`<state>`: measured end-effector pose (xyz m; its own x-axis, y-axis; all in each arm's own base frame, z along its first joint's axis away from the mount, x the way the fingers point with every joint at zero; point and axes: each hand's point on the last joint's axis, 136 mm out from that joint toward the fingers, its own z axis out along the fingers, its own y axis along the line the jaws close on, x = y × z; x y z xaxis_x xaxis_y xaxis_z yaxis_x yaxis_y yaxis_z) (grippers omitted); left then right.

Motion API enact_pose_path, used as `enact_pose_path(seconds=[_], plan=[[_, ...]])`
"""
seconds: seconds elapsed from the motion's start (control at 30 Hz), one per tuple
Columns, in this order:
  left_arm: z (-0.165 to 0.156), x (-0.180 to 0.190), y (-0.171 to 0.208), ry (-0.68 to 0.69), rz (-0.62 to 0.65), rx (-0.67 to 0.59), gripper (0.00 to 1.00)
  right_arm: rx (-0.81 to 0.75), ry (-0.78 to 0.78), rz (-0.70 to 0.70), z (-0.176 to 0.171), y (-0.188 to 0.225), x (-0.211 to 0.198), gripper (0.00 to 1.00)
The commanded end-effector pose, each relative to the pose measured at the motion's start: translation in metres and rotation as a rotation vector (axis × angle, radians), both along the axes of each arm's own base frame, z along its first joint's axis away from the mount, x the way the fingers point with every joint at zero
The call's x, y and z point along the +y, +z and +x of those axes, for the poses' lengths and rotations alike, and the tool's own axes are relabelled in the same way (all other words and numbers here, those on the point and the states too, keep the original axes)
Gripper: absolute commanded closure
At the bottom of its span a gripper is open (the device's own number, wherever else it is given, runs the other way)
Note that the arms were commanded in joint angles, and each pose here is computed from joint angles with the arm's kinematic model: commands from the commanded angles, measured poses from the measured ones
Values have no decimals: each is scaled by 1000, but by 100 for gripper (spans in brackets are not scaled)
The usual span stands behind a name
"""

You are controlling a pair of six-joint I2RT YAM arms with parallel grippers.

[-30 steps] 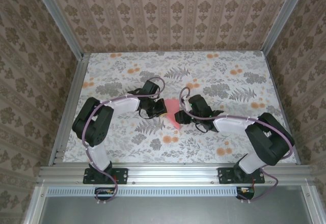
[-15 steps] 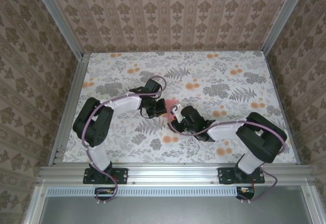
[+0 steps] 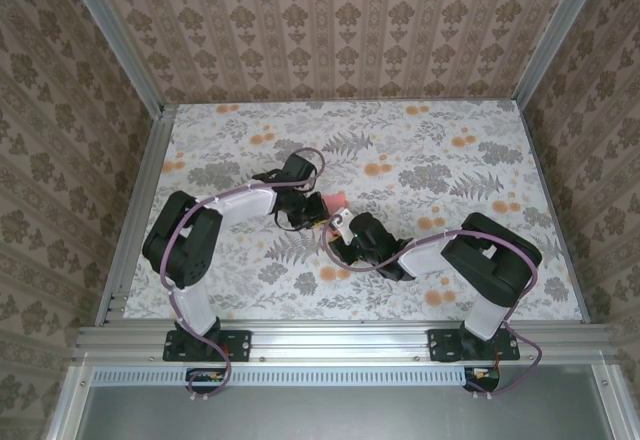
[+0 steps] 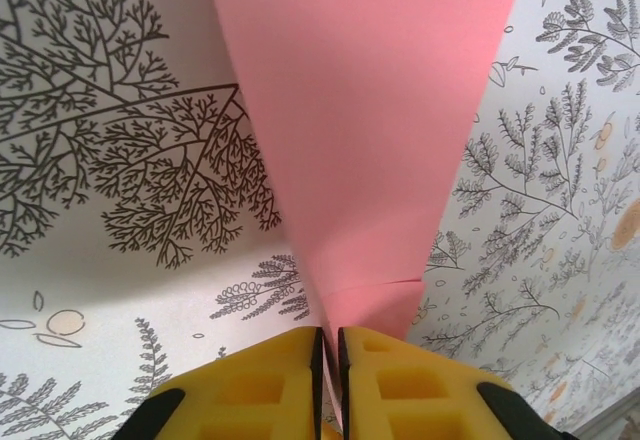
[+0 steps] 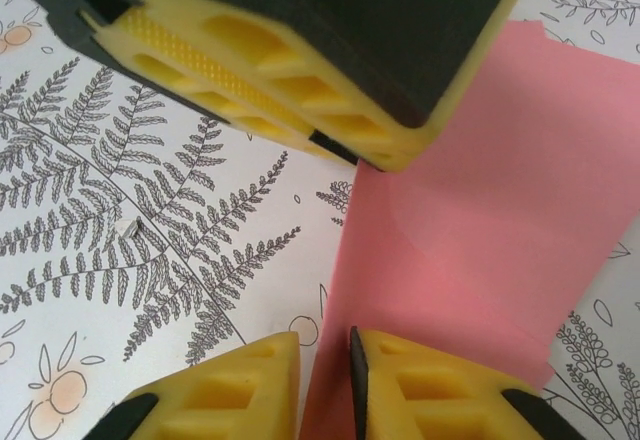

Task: Fold a paper plane with a square sheet of paper (pick it up from the middle)
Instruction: Fold the wing for the fifth time at the center of the table.

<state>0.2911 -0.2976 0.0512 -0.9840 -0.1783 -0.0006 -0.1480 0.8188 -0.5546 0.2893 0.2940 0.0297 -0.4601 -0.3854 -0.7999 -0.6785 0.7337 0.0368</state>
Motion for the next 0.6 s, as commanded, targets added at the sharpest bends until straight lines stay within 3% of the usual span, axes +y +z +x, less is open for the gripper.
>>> enact_pose_path(seconds=[0.0,0.33,0.57], plan=[[6,-4,14,12,-62,-15,78,-22,-3,17,0,-1,-1,81],[6,6,7,21,-106,8,51,-8,48,177,-4,13,-4,84],[3,5,6,20,-127,20,48,-24,62,189,-2,18,-2,84]])
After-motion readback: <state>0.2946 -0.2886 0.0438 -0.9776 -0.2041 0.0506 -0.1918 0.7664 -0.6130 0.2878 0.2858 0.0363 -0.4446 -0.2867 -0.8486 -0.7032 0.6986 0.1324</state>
